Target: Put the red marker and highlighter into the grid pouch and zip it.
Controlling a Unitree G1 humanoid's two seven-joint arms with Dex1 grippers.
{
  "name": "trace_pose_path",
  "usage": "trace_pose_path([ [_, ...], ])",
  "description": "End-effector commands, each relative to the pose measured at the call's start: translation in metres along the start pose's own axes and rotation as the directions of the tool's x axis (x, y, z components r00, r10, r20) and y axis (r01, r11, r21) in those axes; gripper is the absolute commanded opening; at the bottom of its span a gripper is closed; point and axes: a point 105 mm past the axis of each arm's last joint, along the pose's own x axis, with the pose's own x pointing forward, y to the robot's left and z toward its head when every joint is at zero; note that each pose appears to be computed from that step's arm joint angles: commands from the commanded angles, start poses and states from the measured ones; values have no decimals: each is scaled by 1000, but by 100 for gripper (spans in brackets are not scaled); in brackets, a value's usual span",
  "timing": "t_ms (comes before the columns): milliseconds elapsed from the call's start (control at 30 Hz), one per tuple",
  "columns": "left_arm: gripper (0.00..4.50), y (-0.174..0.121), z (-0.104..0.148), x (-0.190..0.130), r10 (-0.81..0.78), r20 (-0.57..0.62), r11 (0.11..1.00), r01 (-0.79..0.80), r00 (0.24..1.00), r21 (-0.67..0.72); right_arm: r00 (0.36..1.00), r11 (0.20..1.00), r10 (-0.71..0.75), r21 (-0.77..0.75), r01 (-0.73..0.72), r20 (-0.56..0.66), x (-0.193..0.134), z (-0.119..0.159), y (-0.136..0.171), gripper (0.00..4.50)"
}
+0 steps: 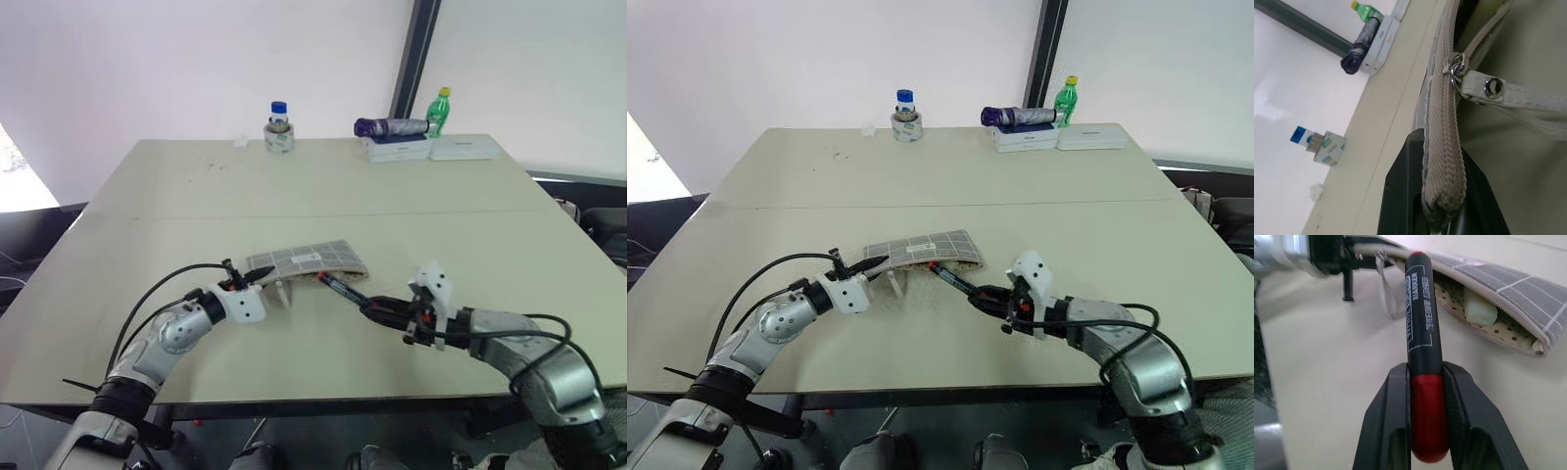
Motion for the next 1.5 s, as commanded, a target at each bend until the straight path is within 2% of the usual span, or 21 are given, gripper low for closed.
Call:
trace_pose_path([
  [33, 0, 15, 13, 2, 58, 48, 998, -57, 997, -24, 1000, 998, -19, -62, 19, 8, 9, 5, -10, 35],
  [133, 0, 13, 16, 3, 45, 53, 999, -44, 998, -19, 999, 992, -40, -120, 37, -23, 15, -1, -21, 35],
  [333, 0, 9, 21, 4, 13, 67, 1000, -12, 998, -5, 999, 977, -45, -208, 48, 18, 32, 23, -30, 35],
  [400, 0, 4, 24, 5, -23, 78, 1000, 22, 997, 4, 1000, 942, 15, -336, -21, -19, 45, 34, -15, 35],
  [467, 0, -1, 36, 6, -56, 142, 998, 58, 988, -16, 998, 908, 33, -415, -49, -45, 56, 40, -7, 35],
  [700, 0, -9, 54, 8, -109, 224, 989, 128, 968, -74, 993, 801, 18, -593, -84, -116, 77, 38, -12, 35],
  [867, 0, -5, 53, 5, -108, 217, 988, 128, 970, -81, 988, 734, 0, -671, -106, -155, 72, 32, -23, 35],
  [1000, 0, -6, 40, 0, -124, 157, 987, 138, 980, -79, 989, 754, -39, -654, -66, -145, 58, 35, -42, 35],
  [1067, 0, -7, 37, -3, -137, 140, 986, 149, 981, -75, 986, 733, -52, -677, -70, -158, 53, 35, -47, 35],
  [1233, 0, -11, 24, -12, -202, 81, 976, 207, 976, -65, 993, 721, 9, -687, -89, -119, 60, 41, -34, 35],
  [1367, 0, -8, 19, -17, -202, 67, 976, 206, 977, -70, 991, 635, 58, -762, -127, -117, 72, 35, -18, 35],
  [1500, 0, -9, 17, -20, -213, 64, 973, 218, 975, -82, 994, 608, 48, -786, -111, -103, 78, 34, -19, 35],
])
